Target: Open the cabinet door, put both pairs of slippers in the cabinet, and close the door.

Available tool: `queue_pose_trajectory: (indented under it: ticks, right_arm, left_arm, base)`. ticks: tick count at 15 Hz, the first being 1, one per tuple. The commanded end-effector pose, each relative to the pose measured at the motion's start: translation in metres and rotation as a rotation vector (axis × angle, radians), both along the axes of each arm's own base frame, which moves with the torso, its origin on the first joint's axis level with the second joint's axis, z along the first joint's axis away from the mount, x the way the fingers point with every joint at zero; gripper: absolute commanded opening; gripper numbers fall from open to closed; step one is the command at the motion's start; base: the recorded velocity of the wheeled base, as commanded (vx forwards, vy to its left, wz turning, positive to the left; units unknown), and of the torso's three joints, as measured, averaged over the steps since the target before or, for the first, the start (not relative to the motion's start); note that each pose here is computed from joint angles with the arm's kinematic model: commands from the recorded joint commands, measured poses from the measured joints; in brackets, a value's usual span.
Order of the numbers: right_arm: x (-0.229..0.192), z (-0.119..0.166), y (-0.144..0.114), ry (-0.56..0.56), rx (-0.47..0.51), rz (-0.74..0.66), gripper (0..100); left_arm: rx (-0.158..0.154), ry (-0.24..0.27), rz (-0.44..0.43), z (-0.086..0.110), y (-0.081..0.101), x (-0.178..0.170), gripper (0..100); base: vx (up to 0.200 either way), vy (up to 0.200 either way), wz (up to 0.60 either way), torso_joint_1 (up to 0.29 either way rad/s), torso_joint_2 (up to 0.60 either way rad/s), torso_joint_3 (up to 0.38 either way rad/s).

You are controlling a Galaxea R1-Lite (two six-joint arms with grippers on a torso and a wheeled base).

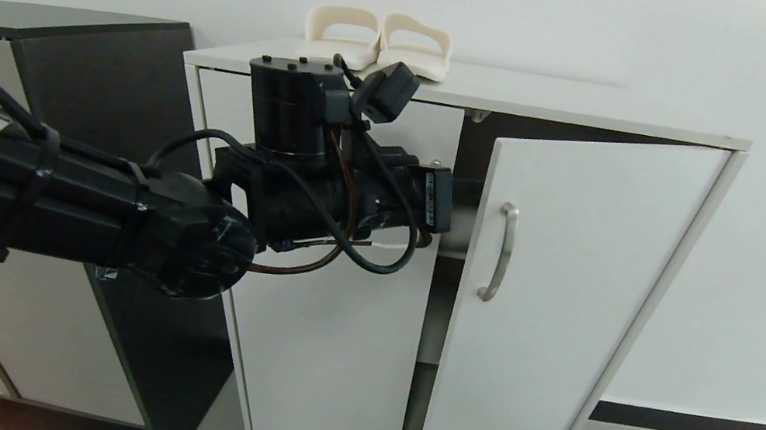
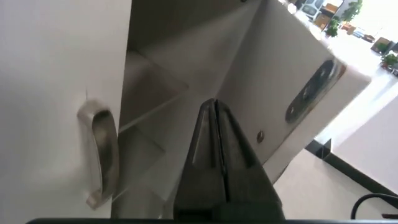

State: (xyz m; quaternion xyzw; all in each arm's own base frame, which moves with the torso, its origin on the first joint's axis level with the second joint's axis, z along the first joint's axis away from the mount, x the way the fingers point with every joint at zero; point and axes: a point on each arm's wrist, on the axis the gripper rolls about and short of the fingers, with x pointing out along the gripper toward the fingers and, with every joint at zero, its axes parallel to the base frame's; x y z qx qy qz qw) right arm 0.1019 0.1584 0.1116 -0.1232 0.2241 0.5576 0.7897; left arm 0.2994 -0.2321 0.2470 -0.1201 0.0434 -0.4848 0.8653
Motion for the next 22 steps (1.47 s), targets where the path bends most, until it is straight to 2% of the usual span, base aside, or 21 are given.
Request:
queue_pose_trajectory:
  ticks: [1,3,6,7,8,9,10,11,12,13,14,15,16,17,18,19,20,21,22]
  right_arm:
    - [-0.005,-0.001,0.002,0.008,-0.007,0.030,0]
    - [-0.007,-0.001,0.004,0.008,-0.007,0.042,0]
    - [-0.007,-0.001,0.005,0.008,-0.009,0.045,0]
    - [-0.006,-0.001,0.005,0.006,-0.009,0.034,0]
    - [0.004,0.003,0.004,0.004,0.006,-0.030,0]
    - [0.020,0.008,0.003,-0.016,0.015,-0.146,0]
    - [0.034,0.017,0.005,-0.043,0.032,-0.296,0]
    - [0.035,0.017,0.006,-0.043,0.033,-0.308,0]
    - [0.047,0.027,0.013,-0.036,0.093,-0.543,0]
    - [0.053,0.032,0.017,-0.056,0.106,-0.600,0]
    - [0.063,0.033,0.021,-0.092,0.093,-0.695,0]
    - [0.071,0.025,0.022,-0.108,0.054,-0.770,0]
    - [0.076,0.019,0.021,-0.109,0.028,-0.805,0]
    - [0.079,0.017,0.020,-0.104,0.019,-0.815,0]
    - [0.080,0.016,0.020,-0.103,0.014,-0.816,0]
    - [0.080,0.015,0.020,-0.104,0.012,-0.818,0]
    - [0.078,0.016,0.019,-0.106,0.012,-0.816,0]
    - [0.078,0.016,0.020,-0.110,0.016,-0.815,0]
    - [0.078,0.016,0.020,-0.111,0.019,-0.815,0]
  left_arm:
    - [0.019,-0.002,-0.068,-0.001,-0.015,-0.031,0]
    - [0.022,-0.003,-0.128,0.001,-0.028,-0.061,0]
    - [0.027,-0.003,-0.128,-0.002,-0.026,-0.066,0]
    - [0.026,-0.006,-0.091,-0.001,-0.020,-0.062,0]
    - [0.009,-0.020,0.021,0.005,-0.002,-0.056,0]
    - [-0.028,-0.051,0.132,0.015,0.020,-0.060,0]
    - [-0.048,-0.062,0.228,0.022,0.044,-0.075,0]
    - [-0.050,-0.063,0.234,0.023,0.046,-0.077,0]
    - [-0.040,-0.048,0.409,0.022,0.087,-0.119,0]
    - [-0.015,-0.040,0.513,0.017,0.108,-0.137,0]
    - [0.053,-0.035,0.696,0.003,0.147,-0.163,0]
    - [0.118,-0.043,0.813,-0.012,0.181,-0.192,0]
    - [0.181,-0.052,0.914,-0.026,0.205,-0.218,0]
    - [0.212,-0.051,1.050,-0.039,0.225,-0.248,0]
    - [0.224,-0.031,1.172,-0.058,0.236,-0.277,0]
    - [0.232,-0.019,1.249,-0.077,0.239,-0.298,0]
    - [0.238,-0.007,1.298,-0.101,0.239,-0.313,0]
    - [0.231,-0.023,1.313,-0.119,0.239,-0.323,0]
    - [0.223,-0.035,1.313,-0.127,0.239,-0.326,0]
  base:
    - [-0.200,0.000,0.00,0.002,0.00,0.002]
    - [-0.200,0.000,0.00,-0.002,0.00,0.005]
    - [-0.200,0.000,0.00,-0.002,0.00,0.004]
    - [0.000,0.000,0.00,0.000,0.00,0.000]
    - [0.000,0.000,0.00,0.000,0.00,0.000]
    - [0.000,0.000,0.00,0.000,0.00,0.000]
    - [0.000,0.000,0.00,0.000,0.00,0.000]
    - [0.000,0.000,0.00,0.000,0.00,0.000]
    - [0.000,0.000,0.00,0.000,0.00,0.000]
    - [0.000,0.000,0.00,0.000,0.00,0.000]
    - [0.000,0.000,0.00,0.000,0.00,0.000]
    - [0.000,0.000,0.00,0.000,0.00,0.000]
    - [0.000,0.000,0.00,0.000,0.00,0.000]
    - [0.000,0.000,0.00,0.000,0.00,0.000]
    - [0.000,0.000,0.00,0.000,0.00,0.000]
    - [0.000,0.000,0.00,0.000,0.00,0.000]
    - [0.000,0.000,0.00,0.000,0.00,0.000]
    - [0.000,0.000,0.00,0.000,0.00,0.000]
    - [0.000,0.000,0.00,0.000,0.00,0.000]
